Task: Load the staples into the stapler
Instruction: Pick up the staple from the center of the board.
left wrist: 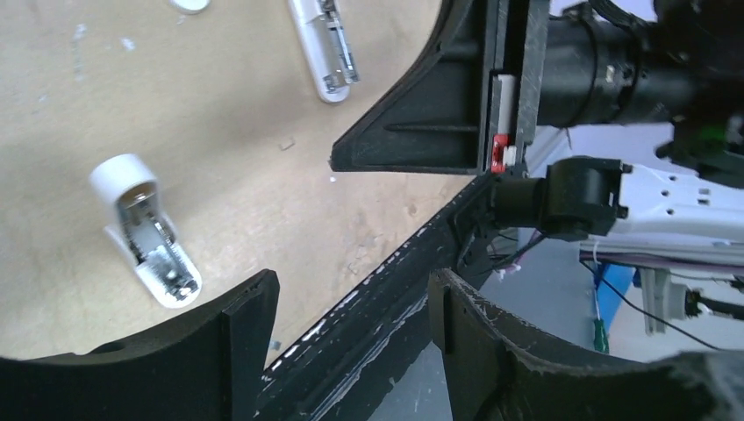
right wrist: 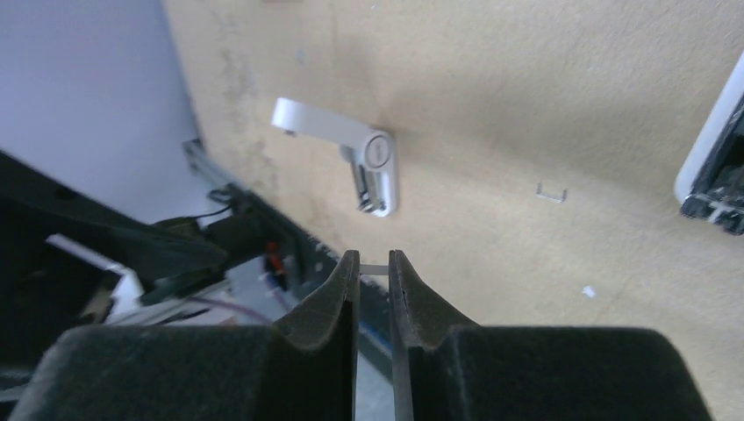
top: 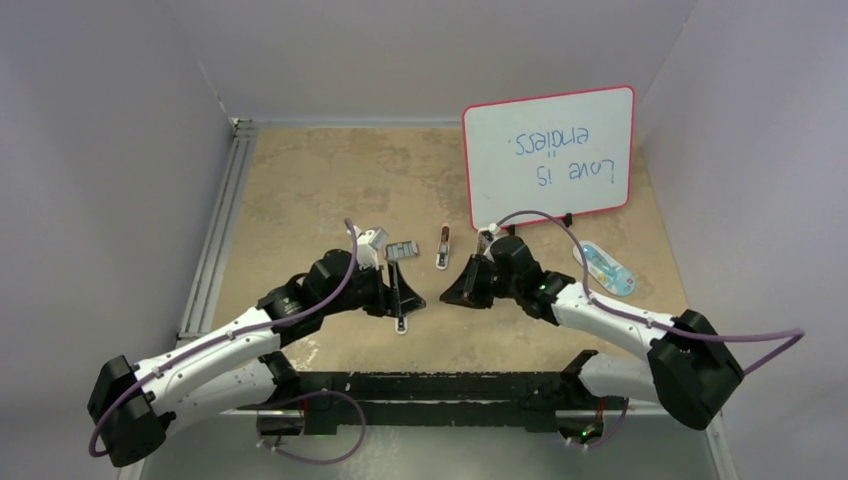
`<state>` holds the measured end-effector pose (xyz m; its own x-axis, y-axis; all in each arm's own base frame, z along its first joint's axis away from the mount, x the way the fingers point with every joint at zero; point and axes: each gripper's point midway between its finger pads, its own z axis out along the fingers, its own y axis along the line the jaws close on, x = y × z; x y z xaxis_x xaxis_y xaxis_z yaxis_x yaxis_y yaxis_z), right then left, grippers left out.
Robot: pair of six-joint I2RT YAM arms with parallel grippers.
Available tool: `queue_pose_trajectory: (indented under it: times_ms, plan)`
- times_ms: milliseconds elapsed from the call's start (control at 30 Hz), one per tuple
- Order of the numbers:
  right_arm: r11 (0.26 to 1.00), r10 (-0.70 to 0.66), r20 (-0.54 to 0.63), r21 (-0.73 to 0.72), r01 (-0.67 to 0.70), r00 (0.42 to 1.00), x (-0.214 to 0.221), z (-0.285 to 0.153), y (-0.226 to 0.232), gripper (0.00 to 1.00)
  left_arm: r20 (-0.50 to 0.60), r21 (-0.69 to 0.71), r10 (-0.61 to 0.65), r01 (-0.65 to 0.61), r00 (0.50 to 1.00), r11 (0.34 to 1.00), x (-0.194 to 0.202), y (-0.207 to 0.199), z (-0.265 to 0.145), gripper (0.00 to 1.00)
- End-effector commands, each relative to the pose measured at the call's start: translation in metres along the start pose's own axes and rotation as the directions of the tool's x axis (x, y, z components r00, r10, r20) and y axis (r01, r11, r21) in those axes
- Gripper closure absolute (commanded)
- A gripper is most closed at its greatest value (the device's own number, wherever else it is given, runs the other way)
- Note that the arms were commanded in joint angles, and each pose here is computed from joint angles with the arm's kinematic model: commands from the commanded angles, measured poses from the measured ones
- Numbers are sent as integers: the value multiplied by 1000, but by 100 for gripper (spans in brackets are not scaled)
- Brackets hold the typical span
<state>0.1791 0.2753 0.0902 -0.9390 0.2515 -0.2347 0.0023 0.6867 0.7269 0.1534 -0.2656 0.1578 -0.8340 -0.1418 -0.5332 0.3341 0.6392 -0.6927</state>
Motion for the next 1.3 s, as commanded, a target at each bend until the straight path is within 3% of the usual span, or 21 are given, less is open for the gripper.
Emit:
queue_pose_trajectory:
  times_ms: [0, 267, 567, 733, 1000, 1267]
  plan:
    - [945, 143, -137, -275, -176, 980, 7, -26, 50, 85, 45, 177, 66, -73, 997, 981, -6, -29, 0, 37]
    - [762, 417, -251, -428, -486, 874, 0, -66, 88, 85, 141, 181, 48, -74, 989, 981, -26, -35, 15, 43]
    - [622, 593, -290, -428, -656, 751, -10, -77, 89, 85, 262, 176, 129, -179, 956, 968, -49, -50, 26, 45]
    - [588, 638, -285, -418, -692, 715, -15, -77, 87, 85, 318, 197, 170, -241, 933, 950, -55, -57, 27, 50]
    - [587, 652, -282, -399, -704, 703, -18, -72, 87, 85, 323, 207, 190, -265, 927, 942, -58, -64, 33, 64]
    - [589, 645, -299, -391, -707, 703, -16, -68, 87, 85, 315, 236, 191, -272, 930, 933, -55, -69, 37, 83]
